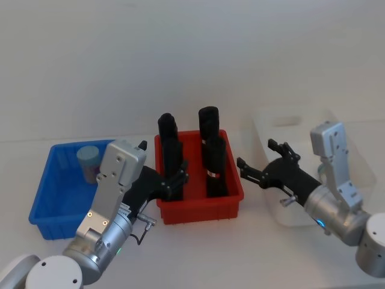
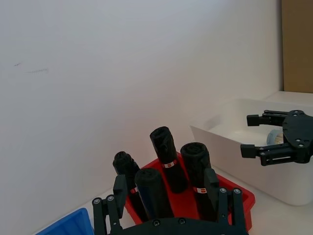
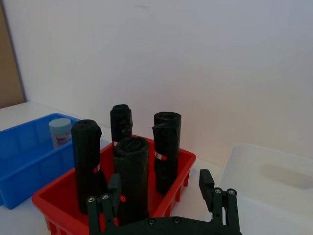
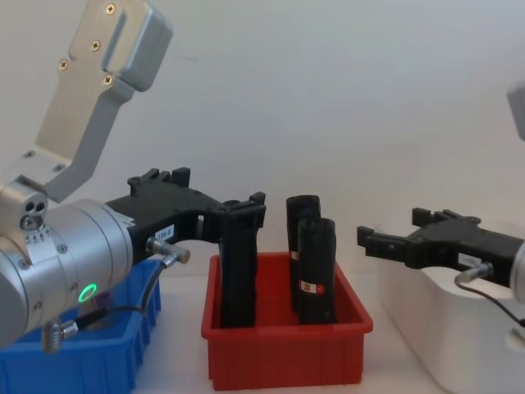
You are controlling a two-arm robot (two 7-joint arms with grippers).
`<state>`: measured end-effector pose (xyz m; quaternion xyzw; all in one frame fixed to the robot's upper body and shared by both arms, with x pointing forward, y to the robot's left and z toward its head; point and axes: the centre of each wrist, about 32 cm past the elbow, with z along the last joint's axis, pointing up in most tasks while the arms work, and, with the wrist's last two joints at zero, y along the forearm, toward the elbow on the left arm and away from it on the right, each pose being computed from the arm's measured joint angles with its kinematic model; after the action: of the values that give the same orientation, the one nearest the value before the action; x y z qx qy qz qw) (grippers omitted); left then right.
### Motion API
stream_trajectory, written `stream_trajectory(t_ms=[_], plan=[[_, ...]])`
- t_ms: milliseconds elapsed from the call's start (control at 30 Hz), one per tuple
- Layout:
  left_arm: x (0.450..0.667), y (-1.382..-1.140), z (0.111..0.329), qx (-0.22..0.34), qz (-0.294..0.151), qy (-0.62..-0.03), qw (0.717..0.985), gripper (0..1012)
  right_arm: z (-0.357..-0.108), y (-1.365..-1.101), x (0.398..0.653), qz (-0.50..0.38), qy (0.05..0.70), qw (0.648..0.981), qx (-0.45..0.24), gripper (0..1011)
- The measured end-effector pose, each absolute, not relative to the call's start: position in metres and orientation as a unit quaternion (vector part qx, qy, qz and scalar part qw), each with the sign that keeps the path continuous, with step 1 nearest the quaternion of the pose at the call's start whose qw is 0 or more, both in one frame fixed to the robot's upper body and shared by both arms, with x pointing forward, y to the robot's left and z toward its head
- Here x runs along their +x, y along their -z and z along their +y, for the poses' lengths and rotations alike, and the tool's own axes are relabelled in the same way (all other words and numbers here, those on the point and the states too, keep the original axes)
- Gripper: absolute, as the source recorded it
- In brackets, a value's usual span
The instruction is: Pick the cotton swabs from the blue box and place them into the white box.
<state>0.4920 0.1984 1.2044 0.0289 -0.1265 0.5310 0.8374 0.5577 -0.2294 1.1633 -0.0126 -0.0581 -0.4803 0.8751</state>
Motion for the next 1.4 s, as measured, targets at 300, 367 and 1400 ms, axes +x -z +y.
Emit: stream_trajectory(t_ms=[300,367,1400], plan=[[0.492,-1.204,0.198,0.029,-0.126,-0.531,0.837,1004,-0.221,-1.161,0.582,-0.054,0.448,0.892,-0.011,1001],[0.492,-1.204,0.198,0.029,-0.126,-0.531,0.837,1004,-0.219,-1.160,0.587,-0.053,0.440,0.896,-0.011,1002],[0.492,-1.204,0.198,0.029,-0.126,-0.531,0.837,1004,-0.197,-1.150,0.627,-0.042,0.399,0.915,-0.041,1002]])
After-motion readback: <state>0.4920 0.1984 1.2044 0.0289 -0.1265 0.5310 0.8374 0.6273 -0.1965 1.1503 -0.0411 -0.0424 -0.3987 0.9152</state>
